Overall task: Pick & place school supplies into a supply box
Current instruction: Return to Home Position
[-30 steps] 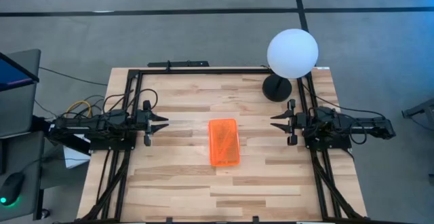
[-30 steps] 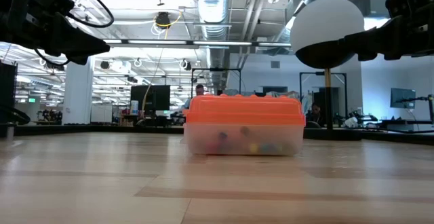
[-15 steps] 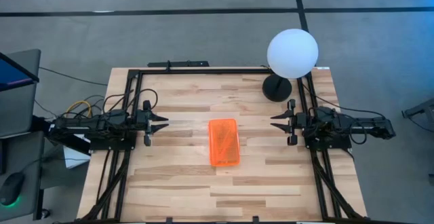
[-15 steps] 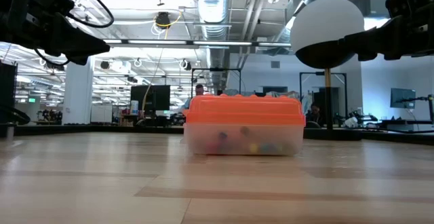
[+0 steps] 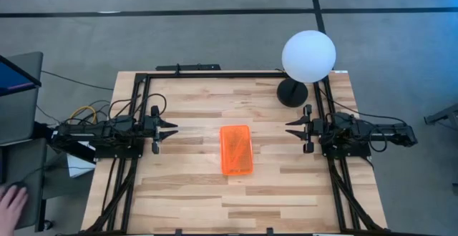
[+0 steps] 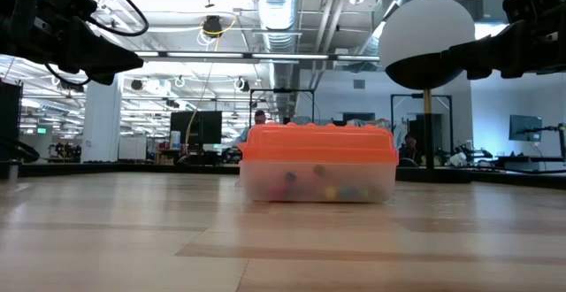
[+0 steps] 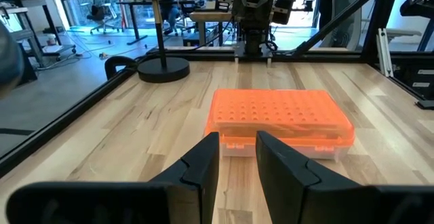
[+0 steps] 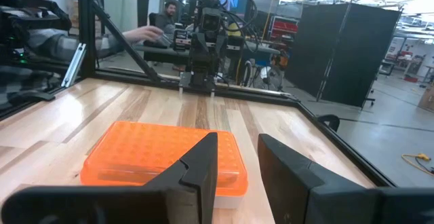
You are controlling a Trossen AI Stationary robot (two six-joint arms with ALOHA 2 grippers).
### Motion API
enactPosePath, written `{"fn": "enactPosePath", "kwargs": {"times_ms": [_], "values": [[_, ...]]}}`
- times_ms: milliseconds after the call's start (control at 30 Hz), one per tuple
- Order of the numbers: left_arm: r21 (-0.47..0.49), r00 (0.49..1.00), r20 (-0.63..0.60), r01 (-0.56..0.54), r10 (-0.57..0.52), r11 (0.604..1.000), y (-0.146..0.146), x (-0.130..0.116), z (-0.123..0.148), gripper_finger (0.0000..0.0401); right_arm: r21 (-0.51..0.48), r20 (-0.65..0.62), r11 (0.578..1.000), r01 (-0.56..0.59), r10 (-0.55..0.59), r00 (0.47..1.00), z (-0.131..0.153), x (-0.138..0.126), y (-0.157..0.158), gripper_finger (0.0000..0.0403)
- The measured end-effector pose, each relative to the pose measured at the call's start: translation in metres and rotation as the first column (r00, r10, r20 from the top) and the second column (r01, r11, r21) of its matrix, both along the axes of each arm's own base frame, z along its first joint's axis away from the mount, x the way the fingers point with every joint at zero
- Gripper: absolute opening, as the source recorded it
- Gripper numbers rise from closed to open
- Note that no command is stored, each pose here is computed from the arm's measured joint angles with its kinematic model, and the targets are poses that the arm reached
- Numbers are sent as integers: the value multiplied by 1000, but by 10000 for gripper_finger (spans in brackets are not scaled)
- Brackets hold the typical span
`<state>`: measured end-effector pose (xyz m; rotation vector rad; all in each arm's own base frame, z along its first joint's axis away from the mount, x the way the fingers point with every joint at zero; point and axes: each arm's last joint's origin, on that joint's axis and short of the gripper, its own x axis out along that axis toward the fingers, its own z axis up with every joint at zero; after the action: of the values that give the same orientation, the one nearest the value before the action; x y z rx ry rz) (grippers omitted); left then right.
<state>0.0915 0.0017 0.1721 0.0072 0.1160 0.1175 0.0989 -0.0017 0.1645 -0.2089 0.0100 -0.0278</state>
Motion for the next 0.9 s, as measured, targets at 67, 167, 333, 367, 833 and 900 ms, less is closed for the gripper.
{"fn": "enactPosePath", "kwargs": {"times_ms": [67,167,333,367,833,900], "values": [[0,1000,0,0,0,1000,0,0,0,93,0,0,1000,0,0,1000,0,0,0,102],[12,1000,-2,1,-1,1000,0,0,0,93,0,0,1000,0,0,1000,0,0,0,102],[7,1000,-1,1,-1,1000,0,0,0,93,0,0,1000,0,0,1000,0,0,0,102],[7,1000,-1,1,-1,1000,0,0,0,93,0,0,1000,0,0,1000,0,0,0,102],[9,1000,-2,1,-1,1000,0,0,0,93,0,0,1000,0,0,1000,0,0,0,102],[9,1000,-2,1,-1,1000,0,0,0,93,0,0,1000,0,0,1000,0,0,0,102]]}}
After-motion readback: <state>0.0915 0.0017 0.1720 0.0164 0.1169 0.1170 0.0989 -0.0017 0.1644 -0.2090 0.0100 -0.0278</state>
